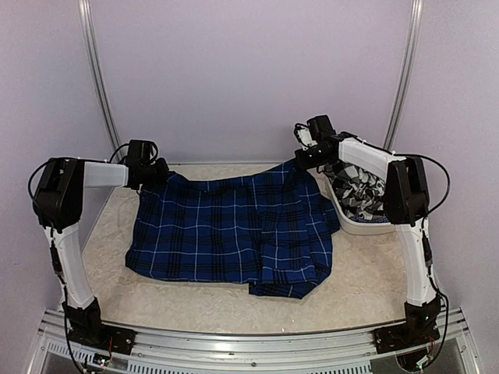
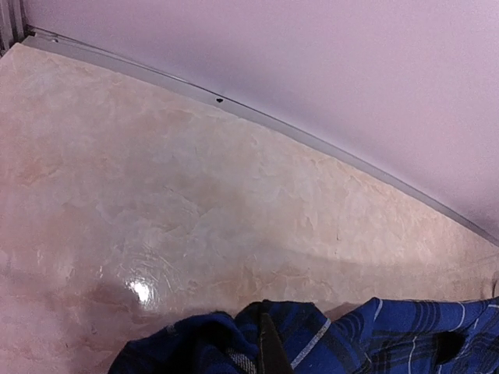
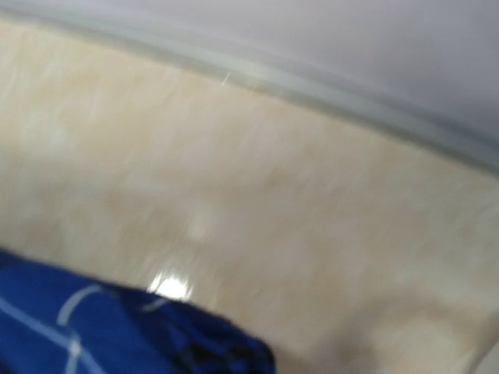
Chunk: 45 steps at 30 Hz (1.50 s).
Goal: Fold and stack the long sleeve shirts
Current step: Flatten out the crumpled shirt at the center of the board, then pick up the sleeve from the center of the board.
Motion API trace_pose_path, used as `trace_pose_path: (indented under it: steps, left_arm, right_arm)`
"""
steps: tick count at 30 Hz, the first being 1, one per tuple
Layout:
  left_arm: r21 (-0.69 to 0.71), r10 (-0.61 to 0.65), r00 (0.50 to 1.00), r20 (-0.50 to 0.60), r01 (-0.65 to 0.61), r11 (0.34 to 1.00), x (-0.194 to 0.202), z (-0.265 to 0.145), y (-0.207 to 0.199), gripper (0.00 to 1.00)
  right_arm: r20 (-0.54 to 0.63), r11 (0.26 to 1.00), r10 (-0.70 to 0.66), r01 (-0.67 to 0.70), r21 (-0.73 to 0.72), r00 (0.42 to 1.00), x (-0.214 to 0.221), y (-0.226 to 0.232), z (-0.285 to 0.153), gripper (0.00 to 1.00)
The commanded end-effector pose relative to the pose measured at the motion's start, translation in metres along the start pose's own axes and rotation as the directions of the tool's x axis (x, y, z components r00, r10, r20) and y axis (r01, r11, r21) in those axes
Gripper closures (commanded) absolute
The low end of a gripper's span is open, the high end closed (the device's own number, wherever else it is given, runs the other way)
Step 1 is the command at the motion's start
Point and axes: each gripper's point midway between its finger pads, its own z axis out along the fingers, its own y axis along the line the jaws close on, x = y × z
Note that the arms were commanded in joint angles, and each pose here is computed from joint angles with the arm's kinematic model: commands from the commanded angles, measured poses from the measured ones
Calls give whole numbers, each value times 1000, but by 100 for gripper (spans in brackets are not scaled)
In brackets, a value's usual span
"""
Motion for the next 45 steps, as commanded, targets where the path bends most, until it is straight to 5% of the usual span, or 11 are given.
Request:
trace_pose_path:
  steps: [1, 7, 14, 19, 27, 31, 37, 45]
  left_arm:
    - [-119, 12, 998, 60, -5, 993, -30, 8, 24, 99]
    - [-179, -28, 1000, 12, 30, 983, -27, 20, 58, 64]
    - [-232, -39, 999, 34, 46, 972, -32, 7, 80, 25]
    - [-148, -50, 998, 30, 54, 987, -23, -9, 67, 18]
    - [85, -35, 998, 50, 31, 996, 4, -89, 4, 4]
    - [137, 8, 998, 68, -17, 990, 19, -124, -24, 1]
    - [191, 49, 995, 84, -65, 980, 41, -161, -50, 1]
    - [196, 56, 994, 90, -73, 978, 55, -179, -51, 1]
  right_arm:
    - [102, 990, -22, 7, 144, 995, -30, -33, 6, 89]
    - [115, 970, -55, 26, 242, 992, -45, -57, 2, 50]
    - [83, 990, -54, 43, 132, 995, -27, -36, -13, 43]
    - [43, 999, -36, 38, -34, 998, 8, 16, -44, 39]
    - [-78, 960, -58, 34, -277, 995, 110, 116, -153, 32]
    - [-186, 936, 17, -81, -343, 982, 166, 133, -191, 31]
    - [-265, 890, 111, -214, -402, 958, 213, 149, -209, 30]
    - [-331, 860, 116, -261, -439, 937, 245, 167, -192, 43]
